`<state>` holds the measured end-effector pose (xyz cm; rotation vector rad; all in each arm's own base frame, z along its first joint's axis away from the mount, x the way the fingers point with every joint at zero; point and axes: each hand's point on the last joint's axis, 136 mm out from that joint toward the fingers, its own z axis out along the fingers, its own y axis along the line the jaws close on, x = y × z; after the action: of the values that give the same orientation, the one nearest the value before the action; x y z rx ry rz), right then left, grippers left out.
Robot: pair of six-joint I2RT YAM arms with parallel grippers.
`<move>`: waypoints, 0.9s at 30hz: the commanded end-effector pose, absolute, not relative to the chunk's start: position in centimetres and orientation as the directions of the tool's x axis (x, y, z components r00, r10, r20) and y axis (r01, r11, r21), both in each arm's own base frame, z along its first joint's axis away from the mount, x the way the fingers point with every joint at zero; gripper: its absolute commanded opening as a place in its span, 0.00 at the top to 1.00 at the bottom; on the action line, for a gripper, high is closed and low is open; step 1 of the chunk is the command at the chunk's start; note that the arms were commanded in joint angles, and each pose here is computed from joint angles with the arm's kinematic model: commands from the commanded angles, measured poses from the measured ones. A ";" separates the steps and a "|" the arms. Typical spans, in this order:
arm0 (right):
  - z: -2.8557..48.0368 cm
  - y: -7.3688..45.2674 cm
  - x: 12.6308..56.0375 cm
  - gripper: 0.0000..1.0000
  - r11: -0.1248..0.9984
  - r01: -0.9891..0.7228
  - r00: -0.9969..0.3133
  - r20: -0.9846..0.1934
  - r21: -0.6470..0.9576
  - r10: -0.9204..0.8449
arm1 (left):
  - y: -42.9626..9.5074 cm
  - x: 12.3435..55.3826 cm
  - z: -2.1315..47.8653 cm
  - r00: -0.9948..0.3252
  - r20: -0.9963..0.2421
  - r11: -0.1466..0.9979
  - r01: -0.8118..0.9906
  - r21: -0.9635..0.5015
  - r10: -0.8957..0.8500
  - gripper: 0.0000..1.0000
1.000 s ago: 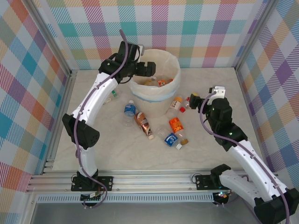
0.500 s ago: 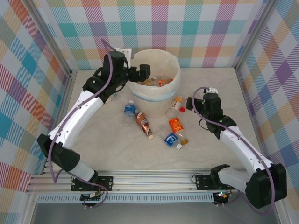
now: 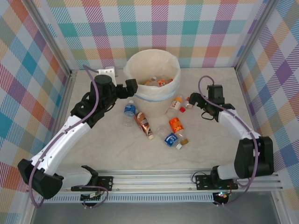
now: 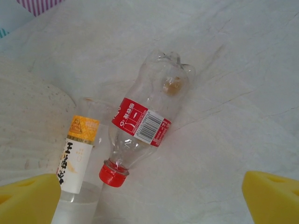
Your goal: Put the plastic bottles in the bin
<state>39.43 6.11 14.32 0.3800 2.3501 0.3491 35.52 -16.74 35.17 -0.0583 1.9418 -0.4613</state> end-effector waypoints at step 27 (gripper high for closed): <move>4.8 6.1 49.9 0.13 0.862 0.432 -0.730 -0.458 0.266 0.507 | -8.3 34.1 25.9 -0.421 -0.831 0.931 -0.190 -0.311 -0.363 0.00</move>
<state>49.60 6.37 4.72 0.6430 2.5047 0.2664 34.18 -8.97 25.89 -0.3533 2.0282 -0.1939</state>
